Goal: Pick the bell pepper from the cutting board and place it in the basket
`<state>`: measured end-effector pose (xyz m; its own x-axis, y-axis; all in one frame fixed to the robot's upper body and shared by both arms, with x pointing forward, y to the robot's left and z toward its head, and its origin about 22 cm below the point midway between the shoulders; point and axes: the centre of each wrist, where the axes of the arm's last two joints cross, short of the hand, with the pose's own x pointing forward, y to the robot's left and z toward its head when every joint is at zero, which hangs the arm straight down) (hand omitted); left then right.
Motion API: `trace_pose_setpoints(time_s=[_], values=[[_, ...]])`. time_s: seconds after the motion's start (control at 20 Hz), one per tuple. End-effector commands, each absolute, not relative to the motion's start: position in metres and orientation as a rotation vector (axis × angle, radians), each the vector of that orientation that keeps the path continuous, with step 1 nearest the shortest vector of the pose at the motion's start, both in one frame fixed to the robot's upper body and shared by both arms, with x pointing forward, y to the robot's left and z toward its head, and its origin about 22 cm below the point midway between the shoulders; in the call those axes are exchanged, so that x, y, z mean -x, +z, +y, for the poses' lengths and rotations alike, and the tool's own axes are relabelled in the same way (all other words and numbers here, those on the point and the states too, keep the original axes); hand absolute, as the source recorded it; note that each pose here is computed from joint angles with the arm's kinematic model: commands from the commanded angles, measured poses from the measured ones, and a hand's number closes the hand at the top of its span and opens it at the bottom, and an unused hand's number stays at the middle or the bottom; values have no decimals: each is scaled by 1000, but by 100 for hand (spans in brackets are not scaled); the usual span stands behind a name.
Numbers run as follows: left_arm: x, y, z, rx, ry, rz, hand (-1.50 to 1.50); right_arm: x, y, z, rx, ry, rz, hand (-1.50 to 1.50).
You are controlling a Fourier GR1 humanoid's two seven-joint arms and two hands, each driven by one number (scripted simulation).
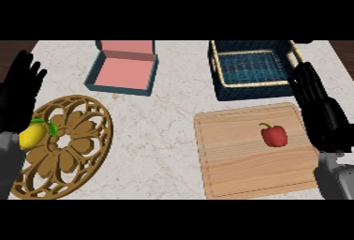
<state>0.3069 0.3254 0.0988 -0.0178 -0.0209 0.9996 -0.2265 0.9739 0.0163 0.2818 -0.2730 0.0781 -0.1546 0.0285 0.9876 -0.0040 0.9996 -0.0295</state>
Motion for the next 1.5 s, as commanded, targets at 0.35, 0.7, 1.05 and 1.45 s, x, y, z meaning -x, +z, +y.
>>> trace_pose_setpoints(time_s=[0.35,0.7,1.05,1.45], values=[[-242,-32,288,-107,-70,-1047,0,-287,128,-189,-593,968,-1830,150],[-221,-52,289,-154,-22,-1021,0,-251,85,-157,-298,1179,-1867,-150],[-216,-49,297,-155,-8,-1023,0,-272,176,-199,520,1441,-1902,-150],[-205,-54,306,-183,-13,-1016,0,-250,276,-210,753,1723,-1673,-150]])
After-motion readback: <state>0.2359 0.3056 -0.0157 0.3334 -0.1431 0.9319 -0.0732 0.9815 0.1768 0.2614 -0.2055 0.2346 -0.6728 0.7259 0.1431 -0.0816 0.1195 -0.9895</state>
